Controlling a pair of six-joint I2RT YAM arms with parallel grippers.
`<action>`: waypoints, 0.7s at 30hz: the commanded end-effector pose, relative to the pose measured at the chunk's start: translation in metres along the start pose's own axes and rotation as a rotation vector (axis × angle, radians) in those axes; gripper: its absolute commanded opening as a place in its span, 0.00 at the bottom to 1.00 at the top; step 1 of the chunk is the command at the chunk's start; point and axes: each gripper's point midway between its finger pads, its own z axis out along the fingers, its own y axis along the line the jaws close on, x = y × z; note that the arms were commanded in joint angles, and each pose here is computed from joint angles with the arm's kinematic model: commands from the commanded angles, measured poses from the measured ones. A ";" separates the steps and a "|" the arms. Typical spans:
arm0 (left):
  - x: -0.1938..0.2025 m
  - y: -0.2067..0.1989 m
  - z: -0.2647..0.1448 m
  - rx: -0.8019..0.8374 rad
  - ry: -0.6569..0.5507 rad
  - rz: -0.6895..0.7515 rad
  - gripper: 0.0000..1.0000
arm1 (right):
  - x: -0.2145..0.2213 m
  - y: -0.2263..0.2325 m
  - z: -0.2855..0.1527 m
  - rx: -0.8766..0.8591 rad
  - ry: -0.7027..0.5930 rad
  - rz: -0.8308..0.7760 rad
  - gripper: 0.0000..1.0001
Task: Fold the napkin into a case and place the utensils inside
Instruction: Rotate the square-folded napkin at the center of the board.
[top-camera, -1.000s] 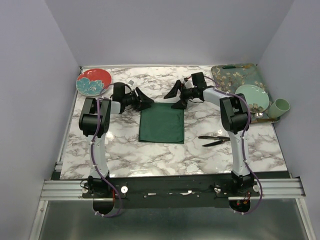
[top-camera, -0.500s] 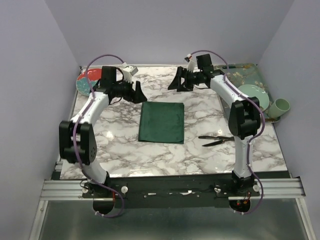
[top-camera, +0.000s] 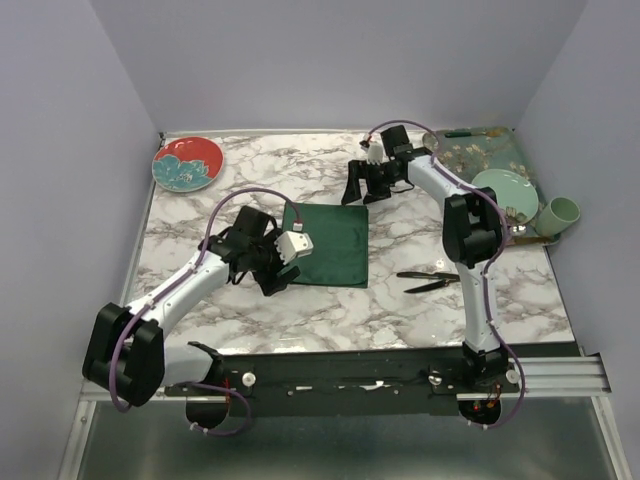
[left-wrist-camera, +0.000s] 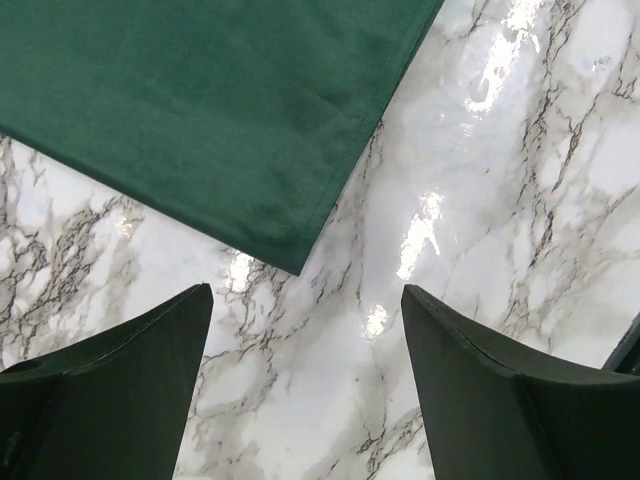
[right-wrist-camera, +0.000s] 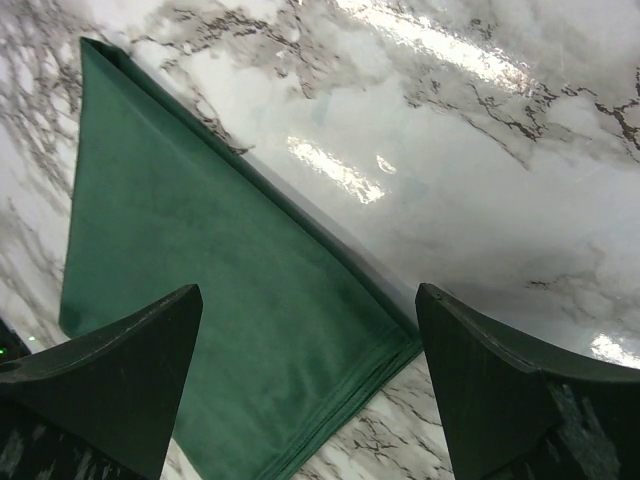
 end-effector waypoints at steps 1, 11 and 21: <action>-0.002 0.010 -0.011 -0.086 -0.003 0.053 0.86 | 0.019 -0.018 0.012 0.069 0.053 -0.039 0.96; -0.001 0.011 -0.020 -0.129 -0.019 0.072 0.95 | 0.054 -0.006 -0.005 0.045 0.130 -0.009 0.92; -0.027 0.044 -0.059 -0.184 -0.120 -0.103 0.99 | 0.126 0.008 -0.021 -0.022 0.270 0.068 0.88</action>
